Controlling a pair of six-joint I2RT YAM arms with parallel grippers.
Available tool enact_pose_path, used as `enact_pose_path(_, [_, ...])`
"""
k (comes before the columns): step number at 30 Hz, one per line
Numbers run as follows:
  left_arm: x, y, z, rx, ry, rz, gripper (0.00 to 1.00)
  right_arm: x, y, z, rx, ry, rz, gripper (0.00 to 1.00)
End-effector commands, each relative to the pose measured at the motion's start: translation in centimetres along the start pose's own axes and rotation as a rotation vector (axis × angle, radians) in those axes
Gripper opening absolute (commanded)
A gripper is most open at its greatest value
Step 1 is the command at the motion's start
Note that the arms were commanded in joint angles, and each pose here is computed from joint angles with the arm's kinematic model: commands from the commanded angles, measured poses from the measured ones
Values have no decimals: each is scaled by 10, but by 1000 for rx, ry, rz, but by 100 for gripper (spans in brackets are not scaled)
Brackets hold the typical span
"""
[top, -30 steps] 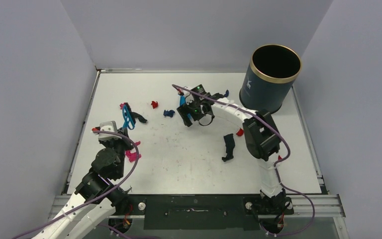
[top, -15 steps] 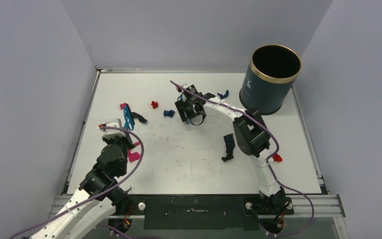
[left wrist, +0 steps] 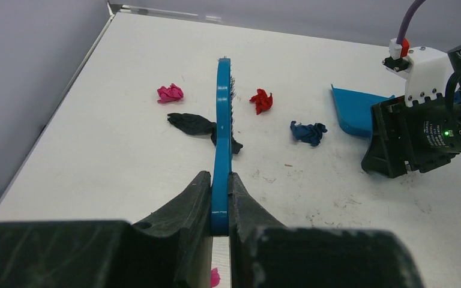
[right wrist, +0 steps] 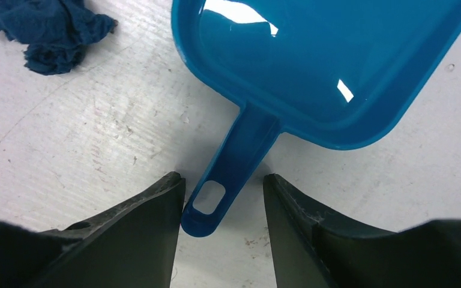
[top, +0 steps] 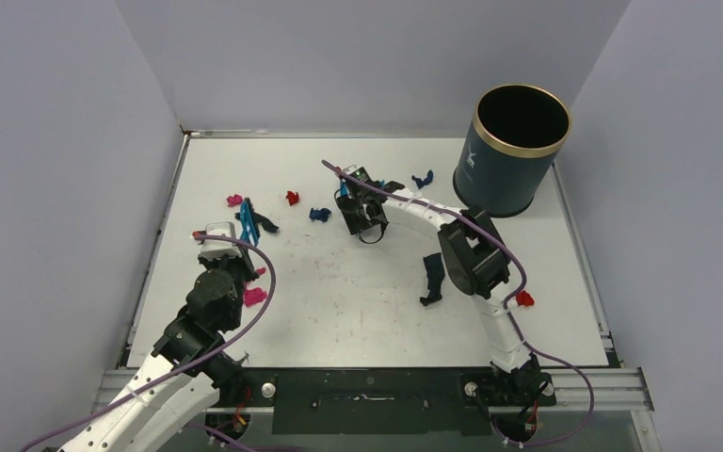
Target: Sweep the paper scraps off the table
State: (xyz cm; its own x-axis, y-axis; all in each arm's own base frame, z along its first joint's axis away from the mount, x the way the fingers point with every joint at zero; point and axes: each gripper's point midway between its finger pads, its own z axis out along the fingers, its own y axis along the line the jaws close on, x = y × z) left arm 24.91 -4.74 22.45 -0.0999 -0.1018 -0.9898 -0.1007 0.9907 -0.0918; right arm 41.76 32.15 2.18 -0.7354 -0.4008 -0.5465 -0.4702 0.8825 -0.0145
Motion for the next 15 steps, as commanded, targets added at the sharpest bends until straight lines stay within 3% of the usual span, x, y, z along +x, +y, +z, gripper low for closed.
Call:
enact_pose_path(1, [-17,-6,0,24,-48,-52,0,-17,-23,-22,53,-50,34,50])
enact_pose_path(7, [-16,-8,0,40,-45,-54,0,-11,-24,-22,19,-40,-8,37])
enact_pose_path(15, [-16,-14,0,71,-44,-59,0,-17,-38,-37,64,-61,-48,27])
